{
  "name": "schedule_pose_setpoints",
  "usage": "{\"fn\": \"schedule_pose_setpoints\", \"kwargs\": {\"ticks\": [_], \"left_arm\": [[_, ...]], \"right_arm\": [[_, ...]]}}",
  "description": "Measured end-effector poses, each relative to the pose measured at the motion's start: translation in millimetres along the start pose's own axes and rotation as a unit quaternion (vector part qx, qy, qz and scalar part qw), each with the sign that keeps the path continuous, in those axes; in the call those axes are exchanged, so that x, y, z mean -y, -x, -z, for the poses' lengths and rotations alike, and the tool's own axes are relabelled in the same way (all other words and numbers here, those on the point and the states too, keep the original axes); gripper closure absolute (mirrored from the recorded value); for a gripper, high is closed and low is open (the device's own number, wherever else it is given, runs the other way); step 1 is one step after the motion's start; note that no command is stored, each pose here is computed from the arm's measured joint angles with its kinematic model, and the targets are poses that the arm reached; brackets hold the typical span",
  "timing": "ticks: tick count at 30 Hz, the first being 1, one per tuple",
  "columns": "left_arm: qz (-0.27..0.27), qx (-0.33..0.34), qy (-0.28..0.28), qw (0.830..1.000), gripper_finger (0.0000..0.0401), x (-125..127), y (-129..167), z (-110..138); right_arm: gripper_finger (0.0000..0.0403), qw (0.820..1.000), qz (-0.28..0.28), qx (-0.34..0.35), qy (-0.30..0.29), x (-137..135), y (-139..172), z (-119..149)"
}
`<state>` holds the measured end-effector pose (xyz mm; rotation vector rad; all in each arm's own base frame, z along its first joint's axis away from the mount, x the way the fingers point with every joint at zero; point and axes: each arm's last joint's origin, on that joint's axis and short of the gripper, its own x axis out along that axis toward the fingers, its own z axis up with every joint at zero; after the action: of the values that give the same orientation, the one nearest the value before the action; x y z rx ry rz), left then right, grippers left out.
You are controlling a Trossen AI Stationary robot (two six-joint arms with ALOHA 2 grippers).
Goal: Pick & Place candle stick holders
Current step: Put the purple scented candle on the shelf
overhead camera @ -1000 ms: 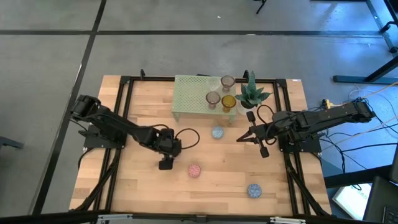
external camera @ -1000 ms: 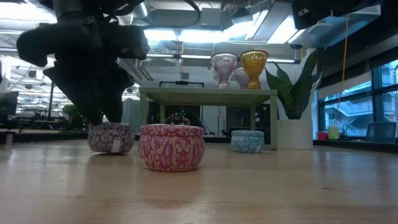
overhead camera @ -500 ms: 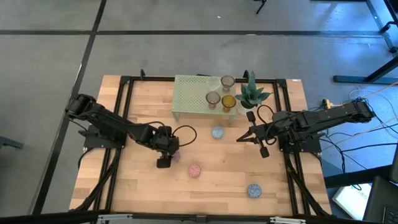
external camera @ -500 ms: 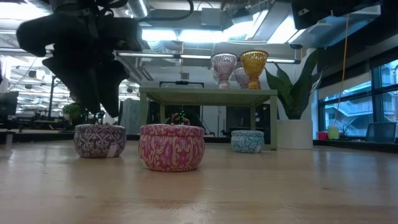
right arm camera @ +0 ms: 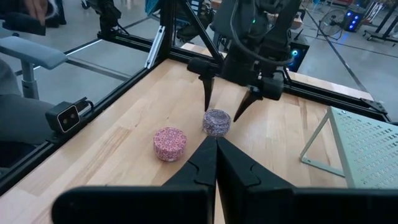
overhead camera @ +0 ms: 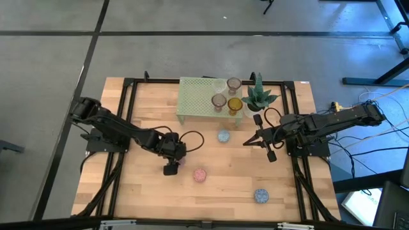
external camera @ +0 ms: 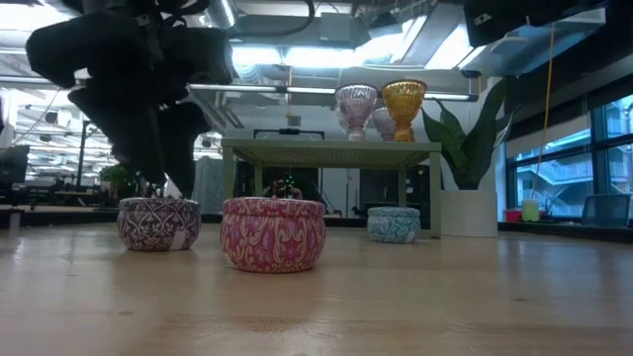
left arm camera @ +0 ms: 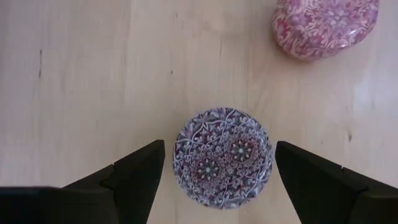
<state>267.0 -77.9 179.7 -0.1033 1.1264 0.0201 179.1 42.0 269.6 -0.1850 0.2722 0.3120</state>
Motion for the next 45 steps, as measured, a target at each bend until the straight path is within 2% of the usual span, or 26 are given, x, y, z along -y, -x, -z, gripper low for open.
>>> {"fn": "schedule_pose_setpoints", "kwargs": {"ticks": [9, 45], "left_arm": [[0.013, -0.023, -0.005, 1.000, 0.0097, 5, -19, 1], [0.010, -0.022, 0.002, 1.000, 0.0097, -2, -15, 0]], "right_arm": [[0.0395, 1.000, 0.000, 0.000, 0.000, 0, 0, 0], [0.0395, 1.000, 0.000, 0.000, 0.000, 0, 0, 0]]}}
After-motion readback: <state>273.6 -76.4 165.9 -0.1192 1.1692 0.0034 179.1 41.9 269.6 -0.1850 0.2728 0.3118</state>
